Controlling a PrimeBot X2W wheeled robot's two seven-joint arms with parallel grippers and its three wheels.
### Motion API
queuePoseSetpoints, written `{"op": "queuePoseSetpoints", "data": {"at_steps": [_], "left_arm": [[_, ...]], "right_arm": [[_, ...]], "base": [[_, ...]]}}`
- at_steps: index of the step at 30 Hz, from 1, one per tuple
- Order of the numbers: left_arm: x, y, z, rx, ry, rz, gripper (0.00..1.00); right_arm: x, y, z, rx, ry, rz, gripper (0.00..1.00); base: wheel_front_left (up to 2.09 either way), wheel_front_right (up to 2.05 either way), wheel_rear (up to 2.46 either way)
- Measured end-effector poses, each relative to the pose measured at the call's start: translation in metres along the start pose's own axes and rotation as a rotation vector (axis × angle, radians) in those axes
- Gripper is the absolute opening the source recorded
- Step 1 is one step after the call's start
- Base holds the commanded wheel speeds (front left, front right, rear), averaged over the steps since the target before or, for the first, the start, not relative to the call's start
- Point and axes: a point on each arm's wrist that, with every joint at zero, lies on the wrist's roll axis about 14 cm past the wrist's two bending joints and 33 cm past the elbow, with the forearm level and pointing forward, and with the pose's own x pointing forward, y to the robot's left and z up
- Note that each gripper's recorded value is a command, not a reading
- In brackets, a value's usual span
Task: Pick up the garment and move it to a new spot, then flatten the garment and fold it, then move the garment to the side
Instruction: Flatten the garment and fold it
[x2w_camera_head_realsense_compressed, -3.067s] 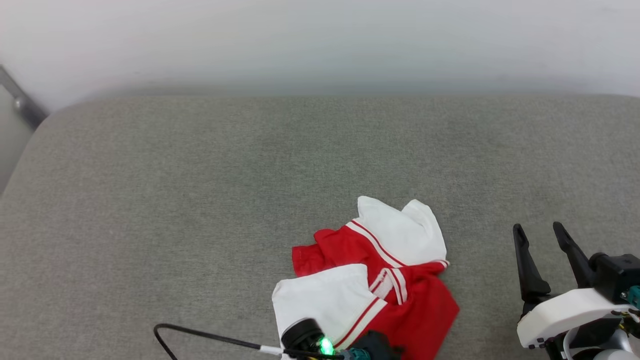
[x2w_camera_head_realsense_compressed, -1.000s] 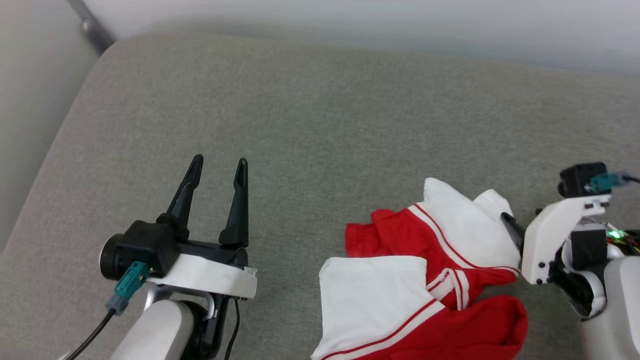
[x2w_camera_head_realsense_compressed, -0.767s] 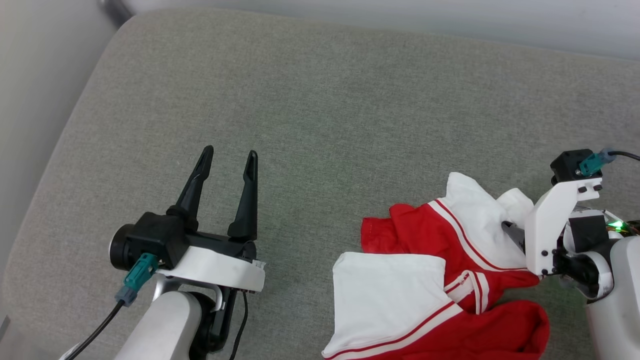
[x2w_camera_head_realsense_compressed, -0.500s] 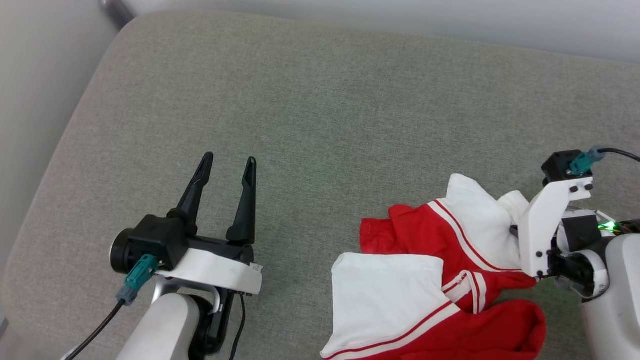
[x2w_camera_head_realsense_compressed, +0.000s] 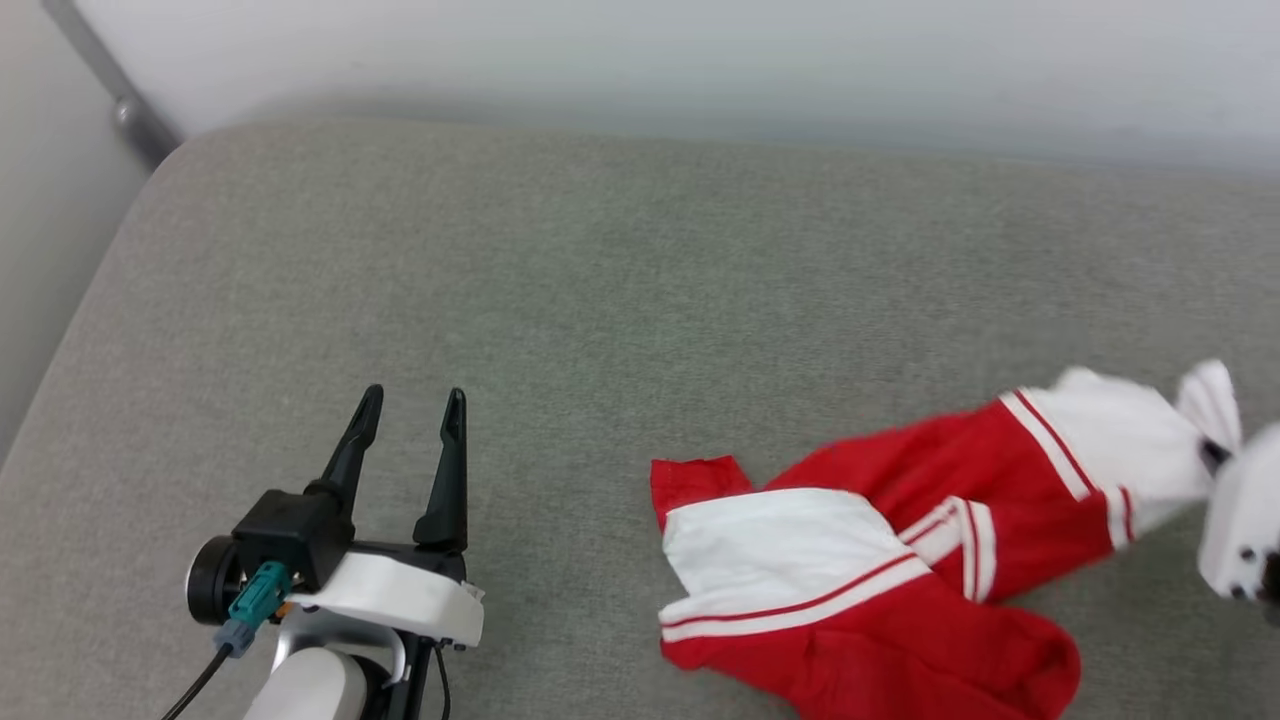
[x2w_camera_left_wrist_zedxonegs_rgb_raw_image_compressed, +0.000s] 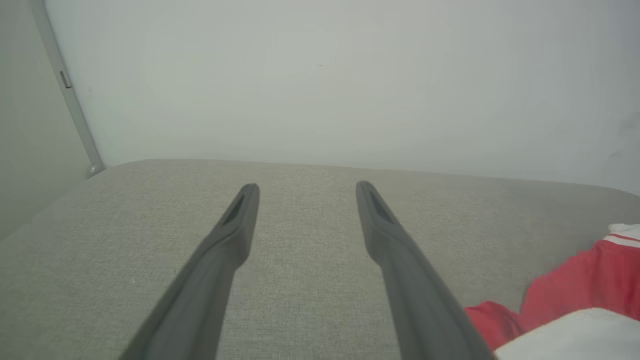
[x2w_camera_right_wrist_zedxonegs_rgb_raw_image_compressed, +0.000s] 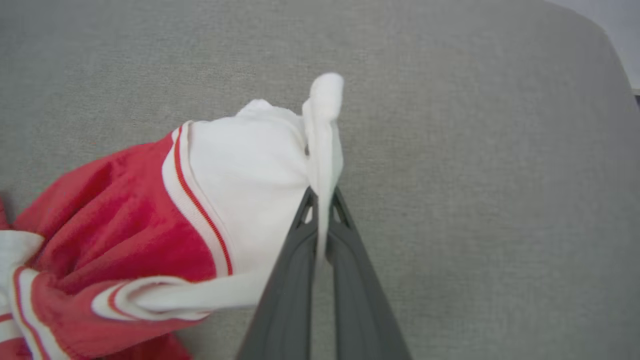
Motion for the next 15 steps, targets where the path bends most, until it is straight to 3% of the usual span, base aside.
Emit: {"op": "queuePoseSetpoints", "data": {"at_steps": [6, 7, 8, 9, 11, 15], "left_arm": [[-0.003, -0.009, -0.001, -0.008, 0.017, -0.023, 1.00], [-0.004, -0.009, -0.002, -0.009, 0.023, -0.023, 1.00], [-0.005, -0.009, -0.002, -0.008, 0.027, -0.023, 1.00], [-0.006, -0.009, -0.003, -0.008, 0.032, -0.023, 1.00], [-0.008, -0.008, -0.005, -0.011, 0.042, -0.018, 1.00], [-0.012, -0.006, -0.006, -0.011, 0.057, -0.014, 1.00]], "right_arm": [[-0.037, -0.057, -0.090, 0.205, 0.111, -0.169, 0.00], [-0.041, -0.061, -0.108, 0.227, 0.144, -0.189, 0.20], [-0.044, -0.063, -0.125, 0.256, 0.169, -0.200, 0.48], [-0.047, -0.062, -0.139, 0.276, 0.188, -0.206, 1.00], [-0.047, -0.058, -0.151, 0.292, 0.182, -0.204, 1.00], [-0.048, -0.063, -0.117, 0.282, -0.062, -0.228, 1.00]], "base": [[0.00, 0.00, 0.00], [0.00, 0.00, 0.00], [0.00, 0.00, 0.00], [0.00, 0.00, 0.00], [0.00, 0.00, 0.00], [0.00, 0.00, 0.00]]}}
